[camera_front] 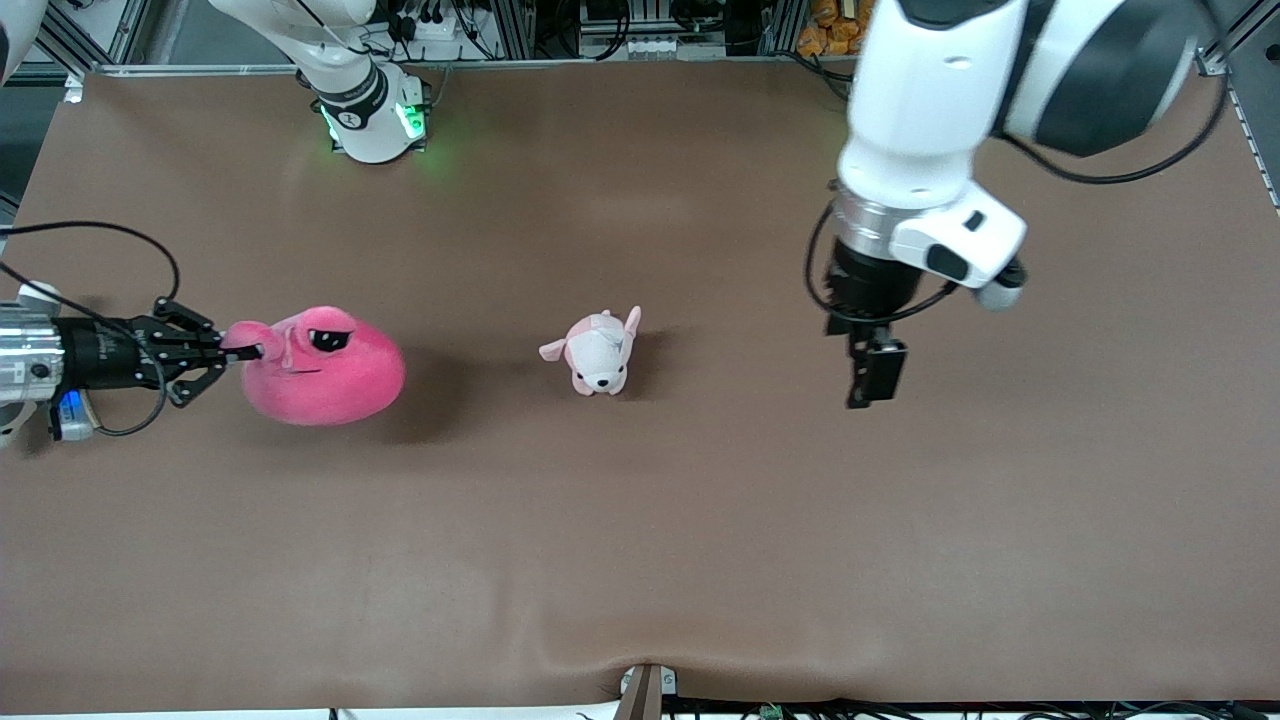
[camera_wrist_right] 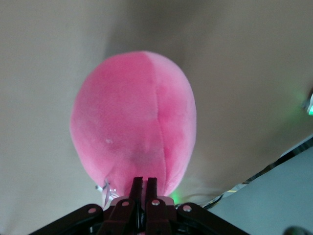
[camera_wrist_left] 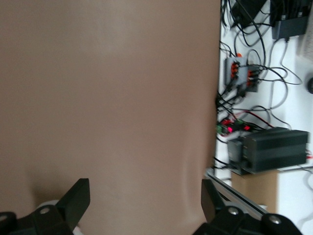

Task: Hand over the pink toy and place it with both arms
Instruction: 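Carry the pink plush with the right gripper while the left gripper withdraws, then lower the pink plush onto the table and open the right gripper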

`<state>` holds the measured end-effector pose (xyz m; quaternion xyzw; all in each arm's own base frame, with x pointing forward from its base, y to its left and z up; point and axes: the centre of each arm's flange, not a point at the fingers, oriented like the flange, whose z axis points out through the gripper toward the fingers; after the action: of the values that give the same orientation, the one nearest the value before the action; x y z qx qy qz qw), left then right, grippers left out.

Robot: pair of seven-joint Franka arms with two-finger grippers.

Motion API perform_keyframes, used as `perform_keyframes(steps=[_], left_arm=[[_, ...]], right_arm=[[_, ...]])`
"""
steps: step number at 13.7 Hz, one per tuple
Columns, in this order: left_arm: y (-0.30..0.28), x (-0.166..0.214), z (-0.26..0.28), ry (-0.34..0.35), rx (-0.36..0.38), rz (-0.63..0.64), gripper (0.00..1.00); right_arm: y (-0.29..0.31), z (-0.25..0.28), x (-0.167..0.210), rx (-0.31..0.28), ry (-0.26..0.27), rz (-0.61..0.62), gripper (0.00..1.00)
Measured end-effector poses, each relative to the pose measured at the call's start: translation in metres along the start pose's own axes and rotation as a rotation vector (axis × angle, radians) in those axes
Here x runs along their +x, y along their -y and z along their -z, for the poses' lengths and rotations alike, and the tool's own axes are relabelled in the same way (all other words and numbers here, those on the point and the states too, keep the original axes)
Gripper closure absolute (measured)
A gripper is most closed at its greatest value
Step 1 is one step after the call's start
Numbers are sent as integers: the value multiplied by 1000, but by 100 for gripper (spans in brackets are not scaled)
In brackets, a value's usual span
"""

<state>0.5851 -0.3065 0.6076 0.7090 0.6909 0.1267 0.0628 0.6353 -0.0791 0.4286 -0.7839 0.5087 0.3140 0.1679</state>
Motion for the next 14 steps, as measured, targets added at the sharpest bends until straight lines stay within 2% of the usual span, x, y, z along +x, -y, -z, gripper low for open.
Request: perform_keyframes(steps=[2, 4, 8, 9, 11, 14], left_arm=[[-3, 38, 12, -10, 45, -101, 0], [-8, 68, 20, -2, 55, -170, 0], [-21, 117, 11, 75, 87, -335, 0], [-23, 134, 8, 92, 96, -384, 0], [-22, 163, 4, 118, 112, -470, 0], [-10, 205, 9, 179, 109, -599, 0]], right_arm=[[-10, -13, 55, -10, -32, 59, 94], [-14, -31, 102, -25, -68, 110, 94], [-39, -51, 174, -29, -70, 158, 94], [-46, -49, 182, -31, -75, 160, 89], [-50, -44, 185, -51, -98, 166, 70], [-33, -26, 159, -63, -120, 219, 37]])
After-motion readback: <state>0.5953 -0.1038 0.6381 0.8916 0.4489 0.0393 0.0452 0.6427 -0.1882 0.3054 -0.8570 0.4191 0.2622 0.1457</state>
